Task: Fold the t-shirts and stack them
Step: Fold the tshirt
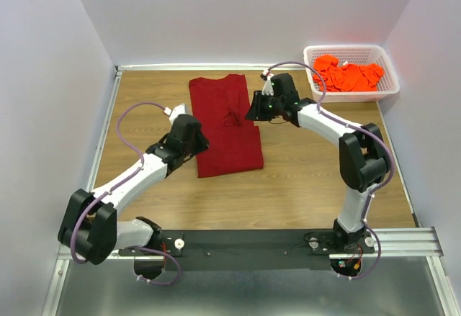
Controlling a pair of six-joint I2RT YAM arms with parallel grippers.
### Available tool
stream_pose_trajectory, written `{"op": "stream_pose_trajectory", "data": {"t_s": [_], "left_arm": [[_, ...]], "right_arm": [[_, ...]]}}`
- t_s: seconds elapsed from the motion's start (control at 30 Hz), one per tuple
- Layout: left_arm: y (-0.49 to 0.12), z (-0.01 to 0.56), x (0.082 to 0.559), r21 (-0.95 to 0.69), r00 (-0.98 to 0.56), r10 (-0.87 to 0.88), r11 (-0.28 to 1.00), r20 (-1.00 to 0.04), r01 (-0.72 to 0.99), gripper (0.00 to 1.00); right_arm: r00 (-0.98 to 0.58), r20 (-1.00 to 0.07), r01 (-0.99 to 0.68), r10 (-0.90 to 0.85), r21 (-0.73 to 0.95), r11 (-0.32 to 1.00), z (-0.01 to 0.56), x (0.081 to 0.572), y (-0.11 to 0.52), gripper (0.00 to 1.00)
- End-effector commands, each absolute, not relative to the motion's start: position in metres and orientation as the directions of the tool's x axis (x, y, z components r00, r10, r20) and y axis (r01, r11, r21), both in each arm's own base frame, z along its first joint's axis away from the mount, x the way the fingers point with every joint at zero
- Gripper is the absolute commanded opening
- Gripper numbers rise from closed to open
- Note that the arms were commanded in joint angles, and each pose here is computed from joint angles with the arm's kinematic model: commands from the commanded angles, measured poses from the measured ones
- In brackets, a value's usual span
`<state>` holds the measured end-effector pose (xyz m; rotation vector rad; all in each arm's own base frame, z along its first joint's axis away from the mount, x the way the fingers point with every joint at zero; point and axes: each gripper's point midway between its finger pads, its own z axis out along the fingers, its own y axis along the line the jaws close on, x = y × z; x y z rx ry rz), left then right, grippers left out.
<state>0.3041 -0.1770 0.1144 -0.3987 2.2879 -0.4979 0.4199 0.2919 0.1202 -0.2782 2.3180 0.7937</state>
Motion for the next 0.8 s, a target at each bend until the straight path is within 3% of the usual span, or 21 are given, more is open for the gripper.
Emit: {"op": "stream_pose_trajectory", "data": {"t_s": [0.0,0.23,0.47,0.63,0.77], "left_arm": [[-0.161,0.117,0.339,-0.473,-0.638,-0.421,0.875,-0.645,-0.1,0.33],[-0.151,0.064,0.386,-0.431,-0.7,-0.39,0.893,-0.599,-0.128,0.25],[-0.137,0.026,0.397,-0.416,-0.748,-0.403,0.89,-0.527,-0.186,0.21],[-0.127,0.04,0.395,-0.403,-0.734,-0.398,0.897,-0.55,-0.183,0.22],[-0.131,0.08,0.382,-0.451,-0.701,-0.408,0.882,-0.585,-0.137,0.3]], "right_arm": [[-0.82,-0.572,-0.419,-0.003,0.596,0.685,0.104,0.401,0.3,0.38],[-0.889,-0.457,-0.33,0.03,0.684,0.65,0.051,0.417,0.292,0.32],[-0.919,-0.382,-0.225,0.095,0.708,0.67,-0.006,0.434,0.252,0.28],[-0.899,-0.427,-0.255,0.102,0.698,0.67,0.017,0.435,0.243,0.29],[-0.891,-0.445,-0.307,0.089,0.736,0.604,0.059,0.418,0.258,0.29]]}}
